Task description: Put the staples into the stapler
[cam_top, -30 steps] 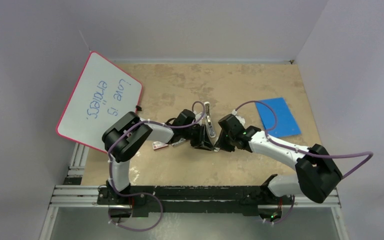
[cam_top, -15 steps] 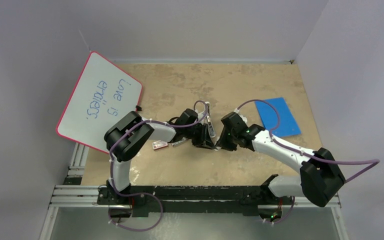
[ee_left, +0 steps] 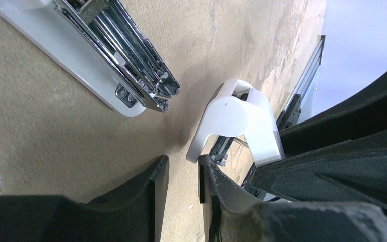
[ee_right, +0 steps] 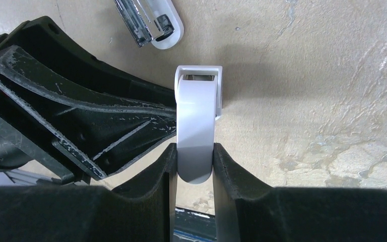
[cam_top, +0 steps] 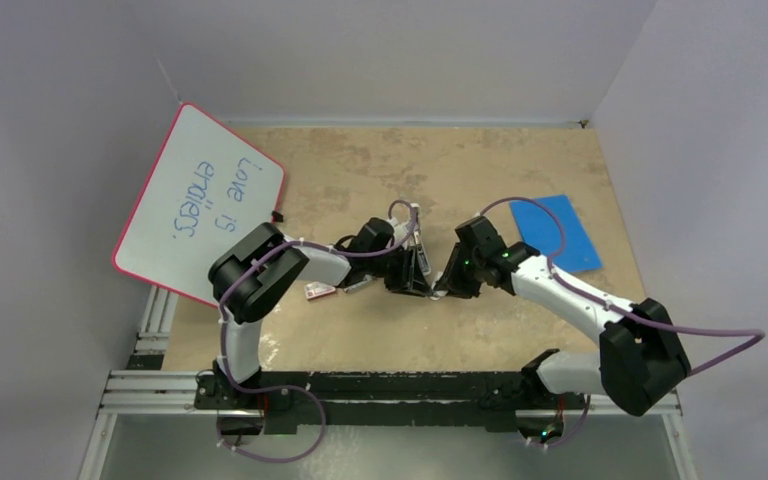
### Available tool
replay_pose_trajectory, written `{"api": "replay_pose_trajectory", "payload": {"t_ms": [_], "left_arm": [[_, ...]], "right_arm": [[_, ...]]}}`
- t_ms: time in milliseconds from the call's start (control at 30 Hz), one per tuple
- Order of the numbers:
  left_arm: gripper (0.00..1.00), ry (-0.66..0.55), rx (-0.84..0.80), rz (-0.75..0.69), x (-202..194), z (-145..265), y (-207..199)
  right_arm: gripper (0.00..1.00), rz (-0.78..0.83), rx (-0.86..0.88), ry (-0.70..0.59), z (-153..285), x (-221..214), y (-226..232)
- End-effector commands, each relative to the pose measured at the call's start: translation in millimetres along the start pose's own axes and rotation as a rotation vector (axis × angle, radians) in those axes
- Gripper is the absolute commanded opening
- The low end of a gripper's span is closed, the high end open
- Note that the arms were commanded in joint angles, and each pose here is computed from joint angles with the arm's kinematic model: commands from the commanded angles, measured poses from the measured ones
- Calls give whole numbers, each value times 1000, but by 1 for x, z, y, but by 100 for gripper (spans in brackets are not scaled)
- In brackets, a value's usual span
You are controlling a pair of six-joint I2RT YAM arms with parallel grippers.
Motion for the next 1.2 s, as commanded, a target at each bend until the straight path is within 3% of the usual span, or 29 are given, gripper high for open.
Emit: {"api": "replay_pose_trajectory", "payload": {"t_ms": [0,233,400,600,800,933,1067,1167], "left_arm": [[29,-1,-26,-79,-7,-2,8],[21,36,-139,-120,-13,0,-4],[0,48,-174,-144,-15,1,-5],[0,47,-159,-171,-19,4,2],[0,37,-155,-170,-19,8,-2],[13,0,-175,-134,-11,20,-13],[37,-56,-239,-89,-9,41,-26],[44,-85,-259,-83,-7,51,-37]], "right_arm": [[16,50,251,-2,27,13,44],[16,71,280,37,23,8,44],[16,67,263,5,24,13,41],[20,43,161,-89,23,36,23],[20,53,167,-80,21,41,21],[20,63,168,-77,23,37,18],[20,83,207,-70,26,31,18],[20,97,238,-55,26,25,18]]}}
Point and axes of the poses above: each gripper's point midway between its finger pads, its own z axis back along the fingers, its own y axis along the line the jaws close on, x = y × z, the point moved 5 cm from there along z, back along the fingers, and after that the axes turned 11 degrees about z, right-handed, at the moved point
